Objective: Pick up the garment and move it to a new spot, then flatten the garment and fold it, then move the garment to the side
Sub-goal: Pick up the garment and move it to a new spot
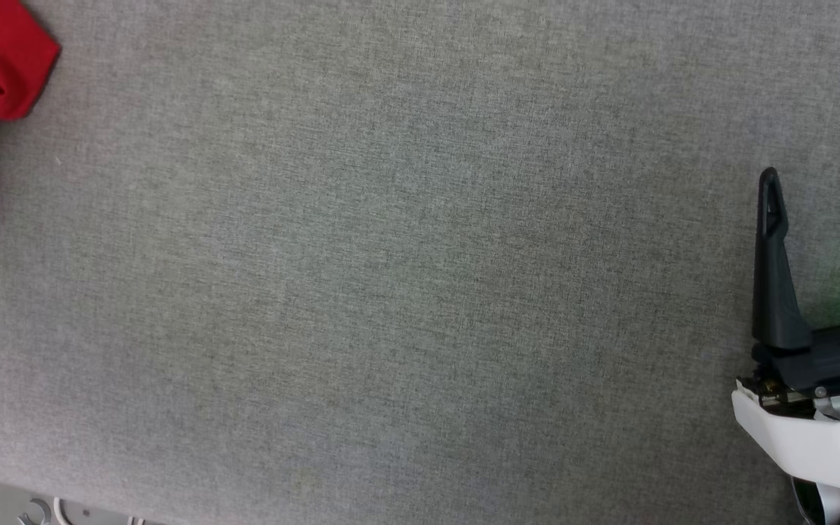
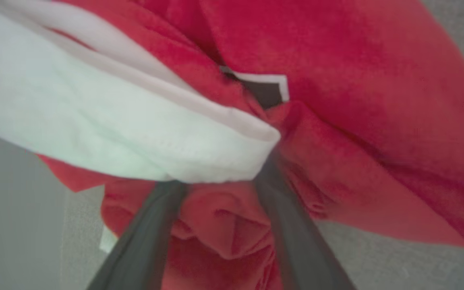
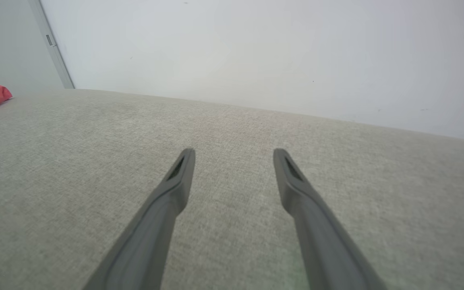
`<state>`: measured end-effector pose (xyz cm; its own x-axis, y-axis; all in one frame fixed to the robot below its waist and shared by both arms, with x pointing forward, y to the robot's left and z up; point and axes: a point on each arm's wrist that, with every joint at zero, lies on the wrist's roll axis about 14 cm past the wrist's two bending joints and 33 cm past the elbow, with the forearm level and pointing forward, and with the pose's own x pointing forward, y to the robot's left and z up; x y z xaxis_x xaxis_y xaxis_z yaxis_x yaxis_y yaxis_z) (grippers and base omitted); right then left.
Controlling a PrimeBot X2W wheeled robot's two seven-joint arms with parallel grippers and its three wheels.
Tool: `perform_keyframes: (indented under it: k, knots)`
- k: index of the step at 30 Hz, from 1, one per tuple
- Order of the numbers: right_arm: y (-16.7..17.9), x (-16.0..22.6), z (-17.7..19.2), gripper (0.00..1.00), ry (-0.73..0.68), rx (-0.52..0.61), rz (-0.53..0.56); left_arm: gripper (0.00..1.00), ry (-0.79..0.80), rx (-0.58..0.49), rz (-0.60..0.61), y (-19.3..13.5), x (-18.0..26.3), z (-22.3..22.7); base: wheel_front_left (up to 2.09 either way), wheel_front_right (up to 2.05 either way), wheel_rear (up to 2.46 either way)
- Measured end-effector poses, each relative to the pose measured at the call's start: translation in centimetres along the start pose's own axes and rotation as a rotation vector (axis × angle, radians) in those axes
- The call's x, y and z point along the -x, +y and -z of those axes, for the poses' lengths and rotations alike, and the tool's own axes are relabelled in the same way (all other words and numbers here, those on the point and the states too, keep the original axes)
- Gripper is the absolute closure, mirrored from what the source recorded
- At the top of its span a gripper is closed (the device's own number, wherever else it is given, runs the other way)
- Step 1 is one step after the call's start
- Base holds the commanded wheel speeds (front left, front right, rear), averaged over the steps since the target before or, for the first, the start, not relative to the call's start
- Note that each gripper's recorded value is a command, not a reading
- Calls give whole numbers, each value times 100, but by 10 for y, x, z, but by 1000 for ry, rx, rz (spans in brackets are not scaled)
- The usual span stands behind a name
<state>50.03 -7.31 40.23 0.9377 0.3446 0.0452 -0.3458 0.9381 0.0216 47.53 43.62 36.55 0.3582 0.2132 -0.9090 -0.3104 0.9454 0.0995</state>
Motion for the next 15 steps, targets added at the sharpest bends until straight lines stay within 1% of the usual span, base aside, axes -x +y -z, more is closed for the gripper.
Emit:
perform_keyframes:
  k: [3,8,12,15]
  knots:
    - [0,1,-3,0,-1,3,0,100,-3,-11,2,0,4,0,0,0,0]
    - [1,4,-14,0,-10,-13,4,100,-43,-47,-26,13,26,-9,0,0,0]
    - [1,9,-31,0,-32,-27,7,100,-133,-111,-53,23,60,-34,0,0,0]
    - [1,13,-45,0,-52,-34,13,100,-220,-179,-50,17,90,-58,0,0,0]
